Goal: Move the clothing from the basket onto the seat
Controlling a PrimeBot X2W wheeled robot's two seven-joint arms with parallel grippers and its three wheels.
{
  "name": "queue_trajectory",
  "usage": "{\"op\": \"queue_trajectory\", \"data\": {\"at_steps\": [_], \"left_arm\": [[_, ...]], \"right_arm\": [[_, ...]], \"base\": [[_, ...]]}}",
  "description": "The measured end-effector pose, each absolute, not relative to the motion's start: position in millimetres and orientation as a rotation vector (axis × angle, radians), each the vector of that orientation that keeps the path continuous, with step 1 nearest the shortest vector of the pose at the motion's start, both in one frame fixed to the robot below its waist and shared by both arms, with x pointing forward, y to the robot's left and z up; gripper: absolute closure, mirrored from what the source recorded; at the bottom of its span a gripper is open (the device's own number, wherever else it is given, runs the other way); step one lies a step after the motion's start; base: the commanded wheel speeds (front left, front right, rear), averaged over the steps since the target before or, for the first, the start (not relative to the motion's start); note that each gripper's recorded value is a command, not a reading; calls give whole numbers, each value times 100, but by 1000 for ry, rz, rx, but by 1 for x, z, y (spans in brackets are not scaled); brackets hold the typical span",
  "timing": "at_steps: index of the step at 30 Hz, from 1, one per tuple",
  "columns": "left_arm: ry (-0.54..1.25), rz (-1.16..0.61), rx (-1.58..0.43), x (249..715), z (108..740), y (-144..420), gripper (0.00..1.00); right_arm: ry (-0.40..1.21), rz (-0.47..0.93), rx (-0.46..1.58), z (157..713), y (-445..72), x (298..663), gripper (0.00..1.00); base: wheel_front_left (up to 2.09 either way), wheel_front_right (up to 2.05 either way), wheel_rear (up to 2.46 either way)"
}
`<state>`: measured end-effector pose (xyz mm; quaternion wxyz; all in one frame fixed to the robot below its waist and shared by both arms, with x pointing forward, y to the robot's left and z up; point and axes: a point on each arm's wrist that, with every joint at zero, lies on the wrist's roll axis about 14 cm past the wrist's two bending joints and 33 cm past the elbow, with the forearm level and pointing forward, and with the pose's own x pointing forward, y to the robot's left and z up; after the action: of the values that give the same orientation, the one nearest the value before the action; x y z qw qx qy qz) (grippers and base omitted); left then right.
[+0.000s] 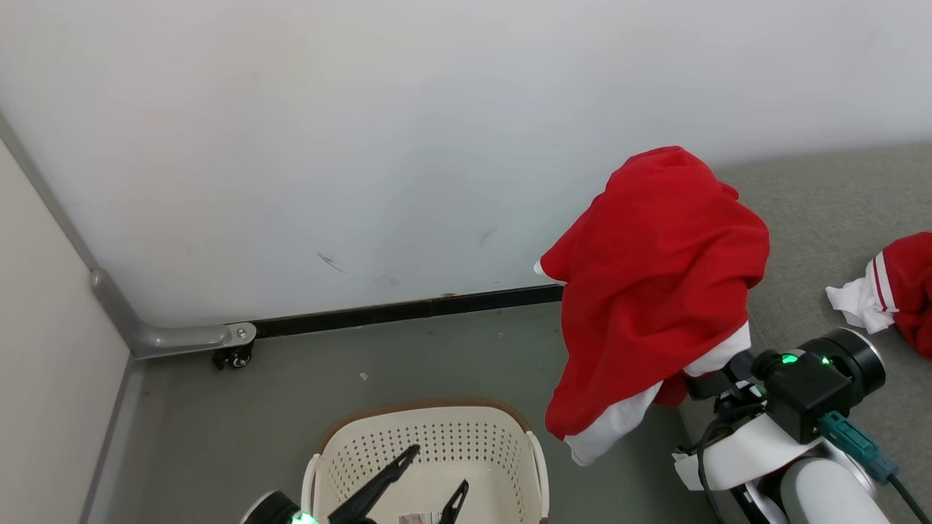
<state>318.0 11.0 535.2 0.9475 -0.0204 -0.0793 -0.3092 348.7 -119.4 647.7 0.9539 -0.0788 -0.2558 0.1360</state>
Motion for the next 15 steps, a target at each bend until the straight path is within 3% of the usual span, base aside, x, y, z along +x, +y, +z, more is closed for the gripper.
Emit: {"op": "queue_trajectory", "data": {"at_steps": [15], "left_arm": [[-130, -692, -56, 315, 526, -8, 0]], "right_arm": [[-498, 203, -176, 642, -145, 345, 100]], "base": [[0, 0, 0]]}}
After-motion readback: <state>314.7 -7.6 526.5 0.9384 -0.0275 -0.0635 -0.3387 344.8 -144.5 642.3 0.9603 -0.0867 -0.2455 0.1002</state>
